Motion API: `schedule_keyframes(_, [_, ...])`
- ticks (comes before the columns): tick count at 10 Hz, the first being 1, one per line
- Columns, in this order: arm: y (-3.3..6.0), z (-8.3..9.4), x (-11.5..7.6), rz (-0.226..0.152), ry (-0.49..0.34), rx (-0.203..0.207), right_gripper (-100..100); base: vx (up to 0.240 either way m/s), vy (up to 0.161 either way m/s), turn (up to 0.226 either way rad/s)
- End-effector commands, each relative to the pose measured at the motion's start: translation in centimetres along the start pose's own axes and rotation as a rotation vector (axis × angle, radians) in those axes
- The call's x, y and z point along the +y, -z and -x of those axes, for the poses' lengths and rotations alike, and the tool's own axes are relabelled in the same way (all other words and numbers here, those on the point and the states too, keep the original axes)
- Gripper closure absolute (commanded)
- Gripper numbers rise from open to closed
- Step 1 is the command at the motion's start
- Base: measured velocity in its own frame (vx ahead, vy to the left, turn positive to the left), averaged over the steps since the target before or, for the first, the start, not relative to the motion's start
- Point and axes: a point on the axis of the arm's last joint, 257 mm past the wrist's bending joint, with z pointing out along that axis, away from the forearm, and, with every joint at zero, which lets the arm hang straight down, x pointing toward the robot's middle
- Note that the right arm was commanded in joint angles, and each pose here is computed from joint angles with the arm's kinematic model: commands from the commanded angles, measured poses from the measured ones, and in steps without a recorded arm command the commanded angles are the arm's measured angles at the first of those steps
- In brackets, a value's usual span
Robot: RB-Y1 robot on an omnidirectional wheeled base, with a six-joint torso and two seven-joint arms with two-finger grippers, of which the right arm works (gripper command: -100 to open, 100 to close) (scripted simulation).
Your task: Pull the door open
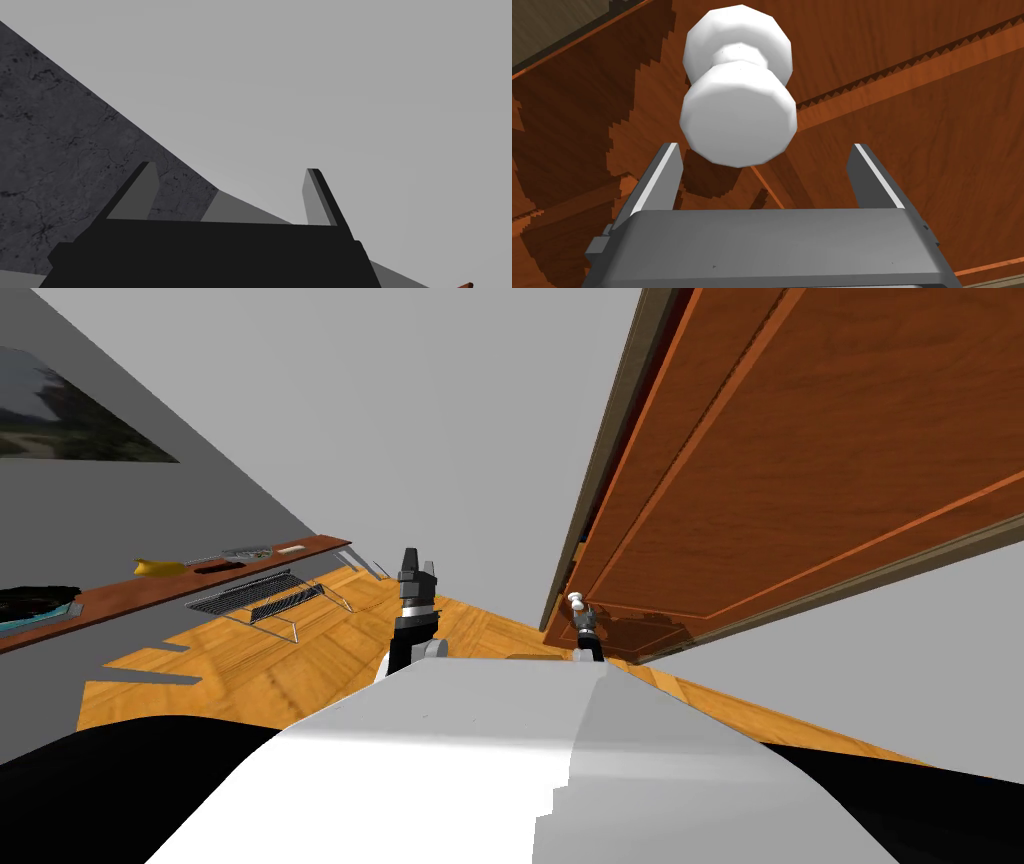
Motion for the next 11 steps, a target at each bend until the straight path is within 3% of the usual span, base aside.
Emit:
schedule_keyframes(1, [-0.07,-0.40,-0.13,0.002,-0.058,0.003,-100,-0.038,0.026,0.075])
schedule_keyframes(11, [0.15,-0.75,-0.18,0.018,-0.367,-0.013,-100,-0.049,-0.009,0.050])
